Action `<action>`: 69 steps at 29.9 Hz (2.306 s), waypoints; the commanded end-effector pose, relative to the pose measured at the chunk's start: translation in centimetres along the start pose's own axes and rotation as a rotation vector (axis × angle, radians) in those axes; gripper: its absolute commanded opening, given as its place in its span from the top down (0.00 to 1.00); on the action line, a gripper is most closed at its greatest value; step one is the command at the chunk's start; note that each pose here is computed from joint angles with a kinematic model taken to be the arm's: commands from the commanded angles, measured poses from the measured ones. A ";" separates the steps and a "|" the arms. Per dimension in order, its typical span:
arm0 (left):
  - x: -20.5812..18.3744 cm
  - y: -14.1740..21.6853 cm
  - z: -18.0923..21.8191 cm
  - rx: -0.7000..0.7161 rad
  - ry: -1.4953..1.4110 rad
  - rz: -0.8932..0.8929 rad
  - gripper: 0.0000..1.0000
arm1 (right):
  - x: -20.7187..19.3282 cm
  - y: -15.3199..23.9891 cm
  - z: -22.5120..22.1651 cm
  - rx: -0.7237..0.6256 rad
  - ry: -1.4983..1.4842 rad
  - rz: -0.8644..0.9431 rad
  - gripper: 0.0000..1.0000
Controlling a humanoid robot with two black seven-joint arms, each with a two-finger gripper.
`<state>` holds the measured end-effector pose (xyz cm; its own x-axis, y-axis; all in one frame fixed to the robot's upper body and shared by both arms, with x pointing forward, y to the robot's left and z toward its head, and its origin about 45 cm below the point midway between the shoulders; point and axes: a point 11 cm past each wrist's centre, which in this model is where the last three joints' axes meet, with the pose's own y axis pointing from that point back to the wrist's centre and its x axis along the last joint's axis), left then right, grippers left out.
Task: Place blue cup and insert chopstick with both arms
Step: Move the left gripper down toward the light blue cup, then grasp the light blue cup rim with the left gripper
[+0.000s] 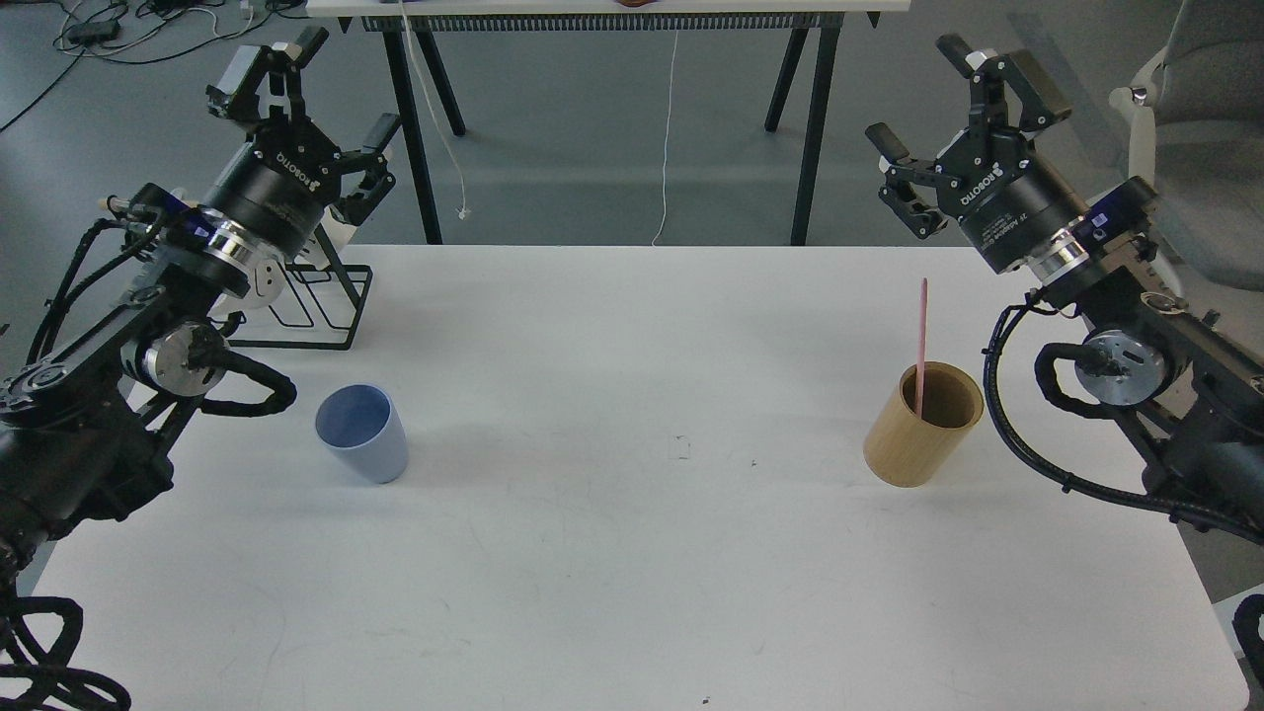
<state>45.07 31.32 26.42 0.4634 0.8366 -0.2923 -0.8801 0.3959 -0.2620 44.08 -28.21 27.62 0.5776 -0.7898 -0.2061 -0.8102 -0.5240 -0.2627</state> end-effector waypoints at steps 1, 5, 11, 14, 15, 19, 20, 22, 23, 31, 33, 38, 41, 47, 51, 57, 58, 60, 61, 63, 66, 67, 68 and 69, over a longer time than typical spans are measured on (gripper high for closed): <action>0.3 0.6 0.2 -0.022 0.019 0.016 0.00 | 0.0 0.0 0.0 0.000 0.001 0.000 0.04; 0.4 0.4 1.0 -0.028 0.003 0.008 0.00 | 0.1 0.0 0.0 -0.001 0.001 0.002 0.04; 1.0 0.1 2.5 -0.068 0.014 0.027 0.00 | 0.0 0.0 0.1 -0.002 0.000 0.000 0.04; 1.0 0.0 2.8 -0.100 0.067 0.044 0.00 | 0.0 0.1 0.1 -0.003 0.000 0.001 0.04; 1.2 0.0 3.1 -0.115 0.084 0.054 0.00 | 0.0 0.0 0.1 -0.003 -0.001 0.000 0.04; 1.4 0.0 3.5 -0.126 0.085 0.058 0.00 | 0.0 0.1 0.2 -0.005 -0.001 0.000 0.04; 1.3 -0.2 3.6 -0.131 0.086 0.057 0.00 | 0.0 0.1 0.2 -0.005 -0.001 0.000 0.04; 0.7 -1.0 4.3 -0.142 0.079 0.036 0.00 | 0.0 0.1 0.1 -0.003 -0.001 0.000 0.04; 0.4 -1.6 4.8 -0.146 0.070 0.019 0.00 | 0.0 0.1 0.1 -0.003 -0.001 0.000 0.04; -1.2 -1.6 11.1 0.018 -0.415 -0.207 0.00 | 0.5 1.1 0.3 -0.020 0.008 0.012 0.04; -2.0 -1.2 12.0 0.134 -0.576 -0.295 0.00 | 0.7 1.3 0.4 -0.024 0.007 0.016 0.04; -4.0 -0.3 10.7 0.462 -0.953 -0.551 0.00 | 1.0 1.8 0.4 -0.032 0.012 0.025 0.04; -3.3 1.5 8.9 0.672 -1.148 -0.689 0.00 | 1.1 2.1 0.6 -0.036 0.010 0.031 0.04; 0.1 6.3 4.3 1.030 -1.352 -0.906 0.00 | 1.7 2.9 0.7 -0.048 0.018 0.047 0.04; 2.5 7.9 2.9 1.182 -1.440 -0.977 0.01 | 2.0 3.2 0.7 -0.051 0.021 0.054 0.04; 4.7 11.2 -1.4 1.299 -1.392 -1.016 0.02 | 2.0 3.3 0.8 -0.053 0.019 0.056 0.04; 4.9 11.4 -2.0 1.308 -1.387 -1.020 0.02 | 2.0 3.4 0.9 -0.056 0.018 0.057 0.04; 5.3 11.6 -2.6 1.326 -1.389 -1.017 0.02 | 2.0 3.5 0.9 -0.057 0.017 0.058 0.04; 5.5 11.7 -2.8 1.332 -1.388 -1.015 0.02 | 2.1 3.5 0.9 -0.057 0.019 0.059 0.04; 5.7 11.9 -3.2 1.341 -1.385 -1.014 0.02 | 2.3 3.7 0.8 -0.060 0.024 0.061 0.04; 5.6 11.7 -3.3 1.337 -1.382 -1.013 0.02 | 2.4 3.7 0.7 -0.059 0.027 0.063 0.04; 5.5 11.6 -3.3 1.334 -1.383 -1.013 0.02 | 2.4 3.8 0.8 -0.061 0.026 0.063 0.04; 5.5 11.6 -3.3 1.334 -1.382 -1.012 0.02 | 2.4 3.9 0.9 -0.063 0.024 0.066 0.04; 5.5 11.6 -3.3 1.332 -1.379 -1.009 0.02 | 2.4 4.0 0.9 -0.065 0.025 0.068 0.04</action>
<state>37.70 39.31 18.71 0.8811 -0.3450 0.3233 -0.2661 0.2034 0.9422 42.47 -31.81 25.44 0.5225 -0.8298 -0.1963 -0.8503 -0.4898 -0.1926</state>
